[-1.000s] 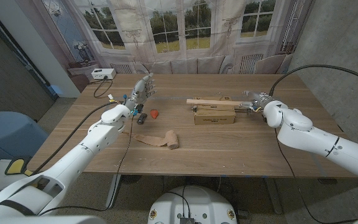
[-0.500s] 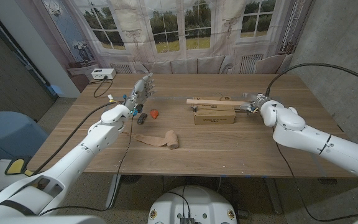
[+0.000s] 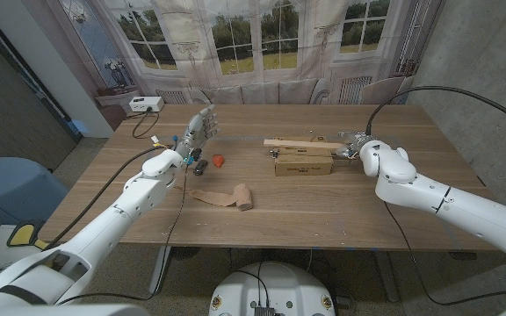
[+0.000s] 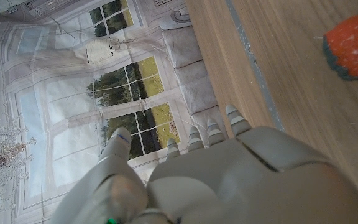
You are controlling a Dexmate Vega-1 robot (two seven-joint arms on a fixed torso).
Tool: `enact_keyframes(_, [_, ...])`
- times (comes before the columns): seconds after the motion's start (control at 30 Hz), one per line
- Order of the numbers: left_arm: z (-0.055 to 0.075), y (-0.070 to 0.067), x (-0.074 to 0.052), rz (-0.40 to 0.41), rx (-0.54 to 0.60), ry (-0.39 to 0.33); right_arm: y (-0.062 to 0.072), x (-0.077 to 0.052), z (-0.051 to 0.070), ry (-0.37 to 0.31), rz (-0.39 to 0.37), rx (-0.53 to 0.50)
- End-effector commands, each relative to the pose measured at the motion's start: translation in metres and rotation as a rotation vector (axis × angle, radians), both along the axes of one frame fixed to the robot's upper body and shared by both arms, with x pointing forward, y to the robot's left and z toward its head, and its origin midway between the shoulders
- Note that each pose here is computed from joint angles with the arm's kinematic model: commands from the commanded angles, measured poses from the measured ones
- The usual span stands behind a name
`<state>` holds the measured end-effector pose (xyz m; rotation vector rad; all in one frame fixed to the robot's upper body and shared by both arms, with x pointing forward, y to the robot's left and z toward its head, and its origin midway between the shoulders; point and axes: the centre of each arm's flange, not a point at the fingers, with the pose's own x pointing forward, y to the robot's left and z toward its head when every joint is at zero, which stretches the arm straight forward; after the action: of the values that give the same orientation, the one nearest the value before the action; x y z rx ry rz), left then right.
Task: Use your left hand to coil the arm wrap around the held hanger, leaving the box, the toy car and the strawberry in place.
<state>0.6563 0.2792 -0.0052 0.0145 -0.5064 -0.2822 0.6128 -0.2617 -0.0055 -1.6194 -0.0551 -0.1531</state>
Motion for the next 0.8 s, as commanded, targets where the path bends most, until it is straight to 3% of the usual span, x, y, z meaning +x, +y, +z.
enact_keyframes(0.03, [-0.0046,0.0046,-0.0031,0.01,-0.009,0.005,0.0124,0.0132,0.0008,0.014,-0.037,-0.076])
enact_keyframes(0.8, [0.0002,0.0023,-0.0019,0.0,0.004,0.006,0.0167,0.0189,-0.009,0.028,-0.134,-0.156])
